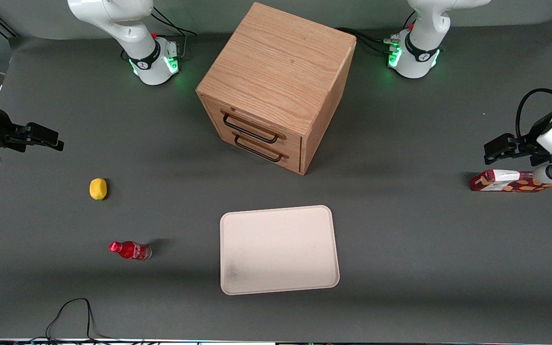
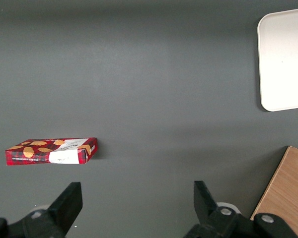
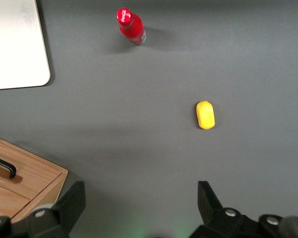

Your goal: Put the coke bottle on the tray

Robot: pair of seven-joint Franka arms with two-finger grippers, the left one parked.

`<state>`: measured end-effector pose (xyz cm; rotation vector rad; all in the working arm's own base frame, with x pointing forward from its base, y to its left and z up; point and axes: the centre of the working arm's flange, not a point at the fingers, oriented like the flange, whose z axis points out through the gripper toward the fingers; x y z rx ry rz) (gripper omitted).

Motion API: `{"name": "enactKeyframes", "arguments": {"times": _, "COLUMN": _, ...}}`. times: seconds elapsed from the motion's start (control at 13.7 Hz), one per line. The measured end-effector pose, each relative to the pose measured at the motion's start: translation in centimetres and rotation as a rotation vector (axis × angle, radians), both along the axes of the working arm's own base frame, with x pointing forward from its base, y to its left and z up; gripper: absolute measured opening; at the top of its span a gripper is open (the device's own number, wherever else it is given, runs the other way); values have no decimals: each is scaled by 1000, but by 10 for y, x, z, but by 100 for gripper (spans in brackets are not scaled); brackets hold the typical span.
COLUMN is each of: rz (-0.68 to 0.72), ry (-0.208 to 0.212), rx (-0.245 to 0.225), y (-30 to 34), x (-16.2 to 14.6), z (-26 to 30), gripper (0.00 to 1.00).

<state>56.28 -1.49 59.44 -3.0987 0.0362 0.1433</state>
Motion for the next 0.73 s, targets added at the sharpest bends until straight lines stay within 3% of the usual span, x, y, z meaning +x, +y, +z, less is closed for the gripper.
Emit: {"name": "enactKeyframes", "arguments": {"times": 0.73, "rz": -7, "ry": 5, "rx": 0, "y": -3, "x": -1, "z": 3, "gripper": 100}}
